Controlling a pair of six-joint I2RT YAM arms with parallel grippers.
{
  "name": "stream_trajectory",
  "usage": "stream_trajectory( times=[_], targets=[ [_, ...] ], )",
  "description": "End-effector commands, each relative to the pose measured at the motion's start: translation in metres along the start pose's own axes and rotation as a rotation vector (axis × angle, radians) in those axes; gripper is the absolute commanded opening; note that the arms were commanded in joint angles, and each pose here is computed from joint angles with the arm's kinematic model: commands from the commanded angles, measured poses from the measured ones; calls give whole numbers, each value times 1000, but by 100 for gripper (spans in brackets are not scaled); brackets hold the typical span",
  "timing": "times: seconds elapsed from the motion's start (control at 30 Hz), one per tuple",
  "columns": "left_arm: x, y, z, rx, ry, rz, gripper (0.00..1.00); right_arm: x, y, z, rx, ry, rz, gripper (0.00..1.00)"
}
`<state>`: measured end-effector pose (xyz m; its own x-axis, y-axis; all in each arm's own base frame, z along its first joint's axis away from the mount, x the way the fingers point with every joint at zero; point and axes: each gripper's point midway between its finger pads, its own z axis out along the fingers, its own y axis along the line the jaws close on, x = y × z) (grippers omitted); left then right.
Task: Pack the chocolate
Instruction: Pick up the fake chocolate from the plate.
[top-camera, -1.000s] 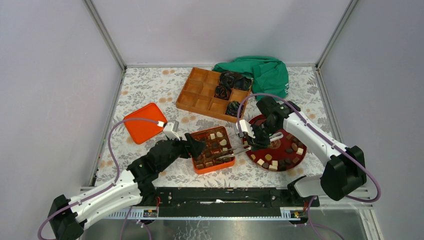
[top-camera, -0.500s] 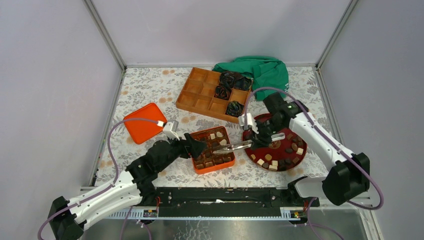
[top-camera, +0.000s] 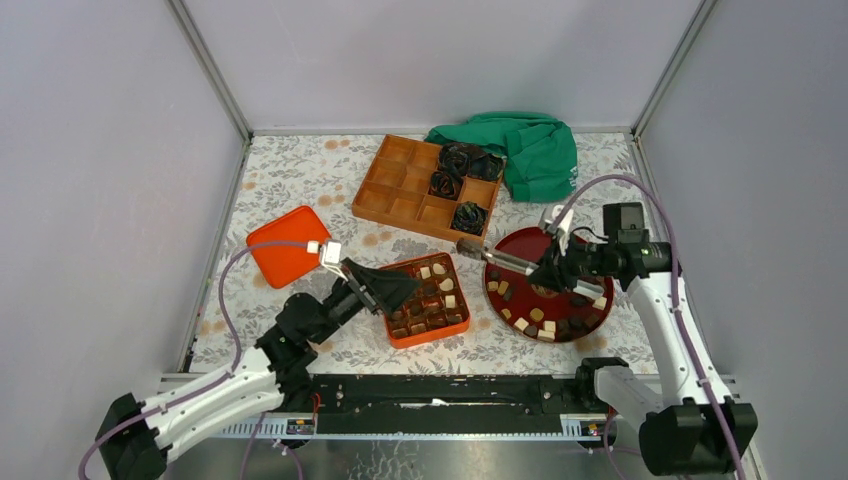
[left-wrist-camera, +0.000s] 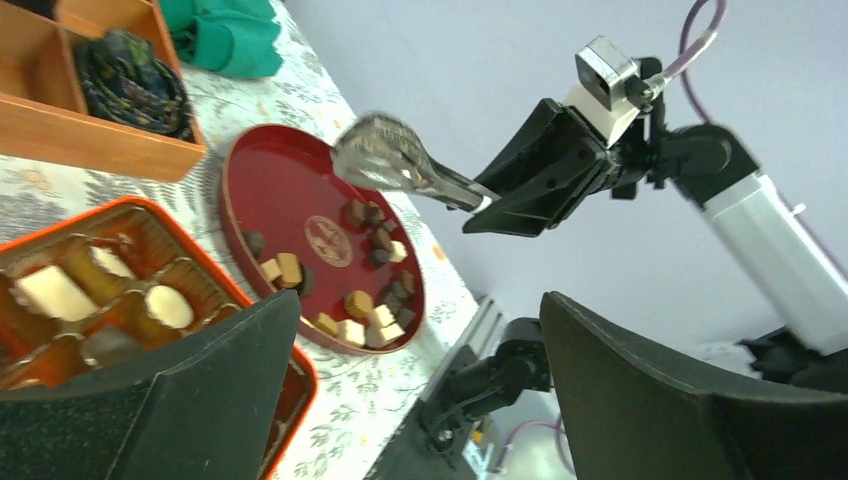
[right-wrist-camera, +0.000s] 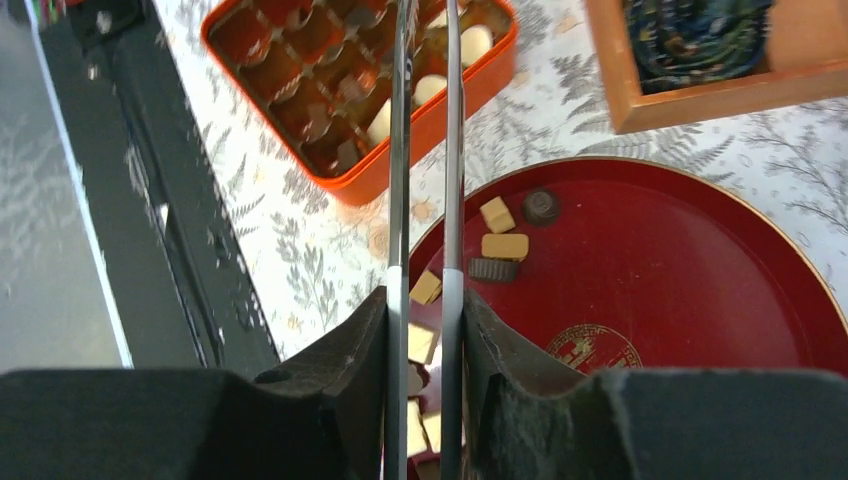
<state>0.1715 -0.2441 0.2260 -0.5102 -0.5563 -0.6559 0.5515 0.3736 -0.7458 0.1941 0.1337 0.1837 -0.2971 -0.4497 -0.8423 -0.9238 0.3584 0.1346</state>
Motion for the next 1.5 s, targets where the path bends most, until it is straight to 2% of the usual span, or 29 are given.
stream_trajectory(
  times=[0.0, 0.1, 0.33, 0.6, 0.77, 1.0, 1.3, 1.47],
  targets=[
    [-21, -43, 8, 202, -84, -145, 98, -31, -8, -12, 59, -192, 76, 35],
    [-12, -46, 21, 197, -24, -146, 96, -30, -13, -17, 99, -219, 115, 35],
    [13, -26, 47, 40, 129, -78, 91, -23, -18, -23, 158, -209, 135, 35],
    [5, -28, 58, 57, 56, -191, 91, -20, -18, -24, 165, -220, 135, 35],
    [6, -28, 65, 32, 77, -150, 91, -16, -19, -24, 182, -199, 139, 36],
    [15, 12, 49, -155, 132, 15, 93, 3, -30, -37, 249, -31, 145, 37],
    [-10, 51, -2, -388, 123, 258, 99, 43, -34, -57, 290, 245, 214, 41],
    [-18, 59, -20, -455, 123, 294, 99, 60, -30, -65, 293, 345, 214, 42]
  ],
)
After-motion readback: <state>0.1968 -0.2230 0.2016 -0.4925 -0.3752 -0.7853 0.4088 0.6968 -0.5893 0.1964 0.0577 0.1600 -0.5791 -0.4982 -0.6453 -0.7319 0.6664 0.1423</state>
